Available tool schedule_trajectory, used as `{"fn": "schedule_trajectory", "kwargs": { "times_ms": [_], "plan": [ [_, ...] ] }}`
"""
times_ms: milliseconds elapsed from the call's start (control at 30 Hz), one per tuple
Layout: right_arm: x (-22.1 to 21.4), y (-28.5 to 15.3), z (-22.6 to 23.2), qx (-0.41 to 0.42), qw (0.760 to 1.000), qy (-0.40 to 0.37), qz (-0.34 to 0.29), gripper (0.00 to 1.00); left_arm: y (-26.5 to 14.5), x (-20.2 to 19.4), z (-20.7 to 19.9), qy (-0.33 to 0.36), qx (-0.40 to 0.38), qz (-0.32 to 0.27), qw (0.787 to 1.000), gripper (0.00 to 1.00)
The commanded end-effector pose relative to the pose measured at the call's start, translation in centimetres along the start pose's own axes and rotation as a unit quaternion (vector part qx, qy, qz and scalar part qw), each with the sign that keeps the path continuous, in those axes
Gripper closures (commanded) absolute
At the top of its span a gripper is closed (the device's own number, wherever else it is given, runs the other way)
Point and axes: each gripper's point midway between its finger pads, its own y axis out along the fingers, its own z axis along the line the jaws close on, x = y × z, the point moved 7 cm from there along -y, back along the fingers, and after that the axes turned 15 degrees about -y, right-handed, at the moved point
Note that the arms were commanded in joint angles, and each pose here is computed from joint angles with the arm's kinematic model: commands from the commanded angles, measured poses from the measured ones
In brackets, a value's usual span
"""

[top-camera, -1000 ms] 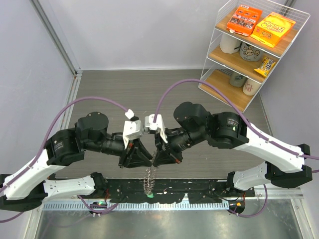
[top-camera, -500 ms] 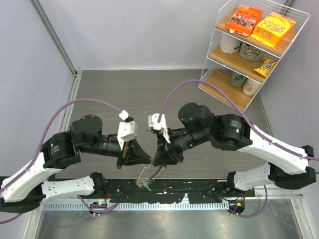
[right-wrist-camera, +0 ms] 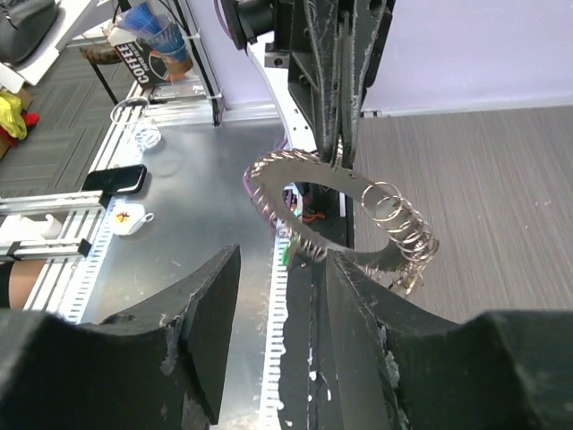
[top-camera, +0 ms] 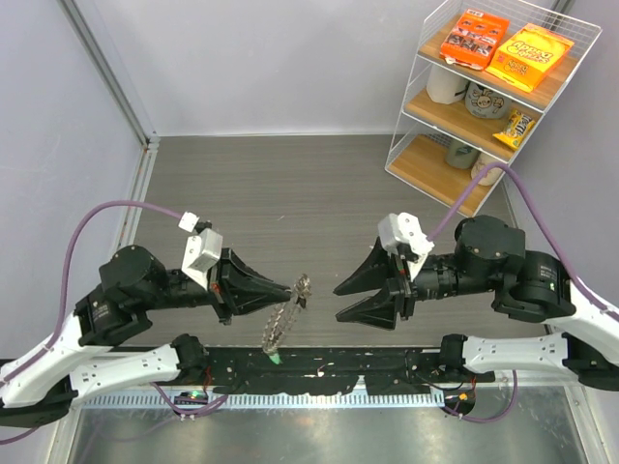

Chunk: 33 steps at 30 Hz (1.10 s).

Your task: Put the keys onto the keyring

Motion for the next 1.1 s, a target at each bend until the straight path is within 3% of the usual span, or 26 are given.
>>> {"fn": "schedule_trajectory", "kwargs": {
  "times_ms": [0, 333, 733, 800, 933, 1067],
  "plan": [
    [1.3, 0.5, -0.4, -0.011, 0.997, -0.029, -0.068, 0.5, 0.6, 3.5, -1.3, 0.012, -0.039, -0.129, 0.991, 1.0],
    [1.0, 1.4, -1.4, -0.038, 0.993, -0.072, -0.087, 0.52, 0.5, 3.6, -0.7, -0.009, -0.063, -0.23, 0.971, 1.0],
    [1.3, 2.1, -3.4, -0.107, 0.985, -0.1, -0.09, 0.58, -0.1, 2.9, -1.1, -0.01, -0.103, -0.26, 0.96, 1.0],
    [0.1, 1.5, -4.5, -0.167, 0.981, -0.084, -0.057, 0.58, -0.2, 2.6, -1.0, -0.01, -0.103, -0.255, 0.961, 1.0],
    [-3.6, 0.0, -7.6, -0.34, 0.938, -0.04, 0.045, 0.54, -0.9, 2.0, -1.0, -0.007, -0.101, -0.25, 0.963, 1.0],
    [-8.9, 0.0, -9.2, -0.402, 0.907, 0.024, 0.127, 0.52, -1.7, 1.5, -1.7, 0.003, -0.122, -0.236, 0.964, 1.0]
  ]
}}
